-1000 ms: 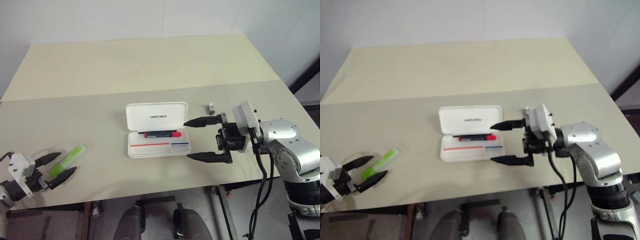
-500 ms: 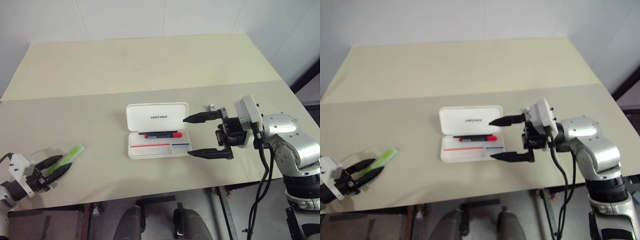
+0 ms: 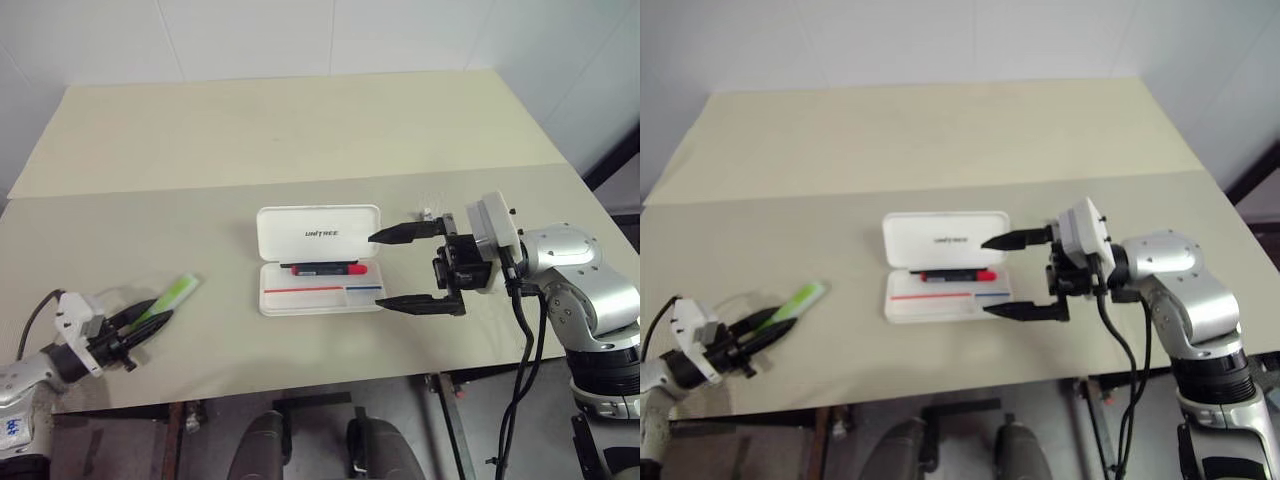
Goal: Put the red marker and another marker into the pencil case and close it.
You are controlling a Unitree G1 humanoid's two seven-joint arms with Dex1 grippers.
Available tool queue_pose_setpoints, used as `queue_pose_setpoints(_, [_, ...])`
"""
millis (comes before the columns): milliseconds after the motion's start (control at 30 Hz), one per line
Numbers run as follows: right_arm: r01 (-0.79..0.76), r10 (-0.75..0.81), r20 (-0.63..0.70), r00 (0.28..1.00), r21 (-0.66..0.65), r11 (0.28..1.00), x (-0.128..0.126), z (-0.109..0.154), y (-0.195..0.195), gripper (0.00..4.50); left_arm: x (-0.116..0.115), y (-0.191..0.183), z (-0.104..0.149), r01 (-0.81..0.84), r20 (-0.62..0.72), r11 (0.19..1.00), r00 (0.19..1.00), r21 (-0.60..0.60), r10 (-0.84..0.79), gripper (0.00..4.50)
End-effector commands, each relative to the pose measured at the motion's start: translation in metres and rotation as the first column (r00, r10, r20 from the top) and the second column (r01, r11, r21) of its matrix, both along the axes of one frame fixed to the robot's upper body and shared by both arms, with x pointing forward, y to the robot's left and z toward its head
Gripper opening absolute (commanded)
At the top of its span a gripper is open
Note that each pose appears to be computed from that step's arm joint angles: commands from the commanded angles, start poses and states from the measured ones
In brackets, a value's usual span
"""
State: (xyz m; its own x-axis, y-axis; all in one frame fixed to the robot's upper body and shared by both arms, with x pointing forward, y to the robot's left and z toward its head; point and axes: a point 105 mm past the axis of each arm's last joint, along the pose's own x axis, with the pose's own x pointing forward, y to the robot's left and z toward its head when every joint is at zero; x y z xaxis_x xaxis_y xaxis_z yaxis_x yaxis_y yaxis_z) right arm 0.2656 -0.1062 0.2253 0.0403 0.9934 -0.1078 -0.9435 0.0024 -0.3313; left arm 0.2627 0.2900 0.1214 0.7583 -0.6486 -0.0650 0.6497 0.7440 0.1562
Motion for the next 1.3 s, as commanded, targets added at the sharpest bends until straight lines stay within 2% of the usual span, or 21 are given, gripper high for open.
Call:
queue_pose_setpoints(33, [0.041, -0.042, 0.038, 0.998, 0.018, 0.999, 0.003, 0.005, -0.006, 4.5, -0.001, -0.024, 0.028, 0.144, 0.036, 0.989, 0.989, 0.009, -0.145, 1.04])
queue_pose_setpoints(267, [0.112, -0.113, 0.043, 0.993, 0.031, 0.993, 0.006, 0.0, -0.015, 4.5, 0.002, -0.064, 0.053, 0.381, -0.006, 0.922, 0.924, 0.064, -0.381, 1.04])
queue_pose_setpoints(567, [0.194, -0.196, 0.041, 0.98, 0.056, 0.979, 0.0, -0.006, -0.024, 4.5, 0.003, -0.107, 0.075, 0.62, -0.105, 0.777, 0.785, 0.111, -0.611, 1.04])
queue_pose_setpoints(767, [0.238, -0.242, 0.041, 0.969, 0.072, 0.968, -0.003, -0.008, -0.026, 4.5, 0.006, -0.125, 0.068, 0.69, -0.17, 0.705, 0.724, 0.163, -0.669, 1.04])
queue_pose_setpoints(1033, [0.287, -0.29, 0.028, 0.957, 0.071, 0.955, -0.012, -0.012, -0.031, 4.5, 0.021, -0.149, 0.057, 0.698, -0.165, 0.695, 0.716, 0.172, -0.679, 1.04])
queue_pose_setpoints(1300, [0.306, -0.309, 0.027, 0.951, 0.063, 0.95, -0.017, -0.01, -0.033, 4.5, 0.03, -0.166, 0.035, 0.687, -0.169, 0.697, 0.726, 0.207, -0.666, 1.04])
